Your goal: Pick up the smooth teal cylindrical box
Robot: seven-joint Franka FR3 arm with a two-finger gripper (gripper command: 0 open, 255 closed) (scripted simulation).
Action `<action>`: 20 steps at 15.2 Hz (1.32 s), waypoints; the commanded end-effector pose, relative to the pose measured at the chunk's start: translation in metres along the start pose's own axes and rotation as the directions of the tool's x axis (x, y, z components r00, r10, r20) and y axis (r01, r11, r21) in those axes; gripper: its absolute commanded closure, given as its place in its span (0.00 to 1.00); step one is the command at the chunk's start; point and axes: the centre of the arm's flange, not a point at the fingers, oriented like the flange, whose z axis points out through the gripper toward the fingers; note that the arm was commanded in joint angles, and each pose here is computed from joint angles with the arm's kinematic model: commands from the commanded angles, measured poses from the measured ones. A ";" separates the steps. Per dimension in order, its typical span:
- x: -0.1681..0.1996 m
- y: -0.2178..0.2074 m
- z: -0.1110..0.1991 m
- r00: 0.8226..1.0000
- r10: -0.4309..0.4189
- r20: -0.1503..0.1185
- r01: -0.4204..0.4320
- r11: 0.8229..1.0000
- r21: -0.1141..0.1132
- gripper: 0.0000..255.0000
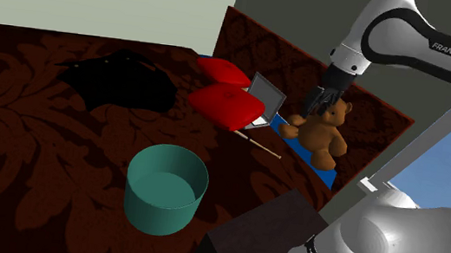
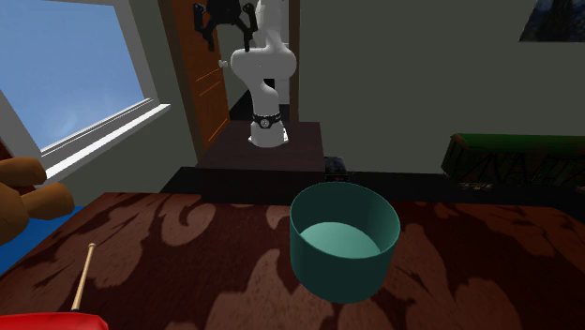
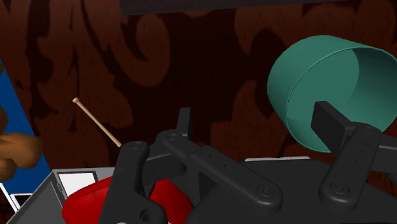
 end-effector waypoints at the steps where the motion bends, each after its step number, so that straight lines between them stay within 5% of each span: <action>1: 0.000 0.000 0.000 1.000 0.000 0.000 0.000 1.000 0.000 0.00; 20: 0.079 -0.107 0.214 1.000 0.004 0.003 -0.004 1.000 -0.007 0.00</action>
